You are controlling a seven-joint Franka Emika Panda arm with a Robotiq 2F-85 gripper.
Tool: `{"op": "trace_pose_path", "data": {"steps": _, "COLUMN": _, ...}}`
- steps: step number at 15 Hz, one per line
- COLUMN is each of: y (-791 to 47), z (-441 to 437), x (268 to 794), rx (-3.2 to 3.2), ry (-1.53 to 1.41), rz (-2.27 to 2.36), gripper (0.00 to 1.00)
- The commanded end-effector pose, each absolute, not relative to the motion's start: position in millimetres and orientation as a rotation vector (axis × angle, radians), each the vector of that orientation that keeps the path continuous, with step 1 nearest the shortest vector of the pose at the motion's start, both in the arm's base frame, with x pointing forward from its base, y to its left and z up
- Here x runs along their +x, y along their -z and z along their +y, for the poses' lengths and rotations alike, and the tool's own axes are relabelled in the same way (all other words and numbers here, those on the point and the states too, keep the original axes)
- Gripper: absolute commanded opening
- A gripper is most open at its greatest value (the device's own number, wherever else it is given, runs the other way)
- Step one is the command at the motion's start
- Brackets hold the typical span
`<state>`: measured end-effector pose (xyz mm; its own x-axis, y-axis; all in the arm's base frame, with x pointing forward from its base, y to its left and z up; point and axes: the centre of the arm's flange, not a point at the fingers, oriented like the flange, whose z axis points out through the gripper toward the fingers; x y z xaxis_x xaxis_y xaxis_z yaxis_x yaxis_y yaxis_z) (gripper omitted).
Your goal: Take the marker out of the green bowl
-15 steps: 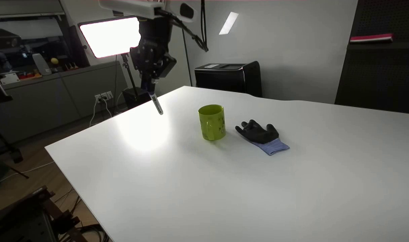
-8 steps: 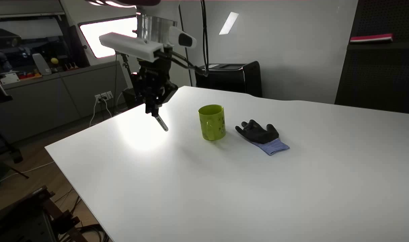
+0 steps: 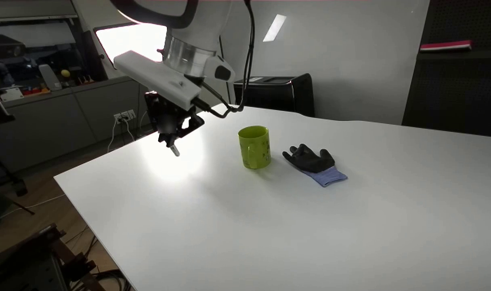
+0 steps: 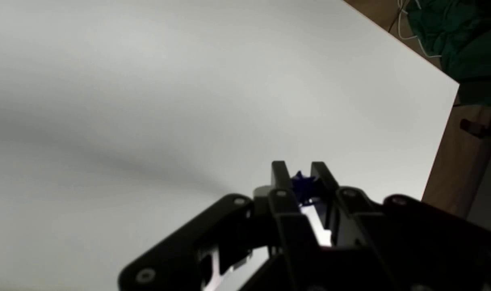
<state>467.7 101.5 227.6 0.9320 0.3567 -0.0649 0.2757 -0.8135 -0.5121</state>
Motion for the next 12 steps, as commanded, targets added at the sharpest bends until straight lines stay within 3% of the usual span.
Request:
{"op": "trace_pose_path", "data": {"steps": 1, "y": -225, "z": 73, "x": 462, "rx": -2.511, "ry": -0.253, "rz": -0.447, "gripper": 0.05}}
{"op": "trace_pose_path", "data": {"steps": 12, "y": -179, "z": 38, "x": 450, "rx": -2.550, "ry": -0.375, "rz": -0.378, "gripper": 0.05}}
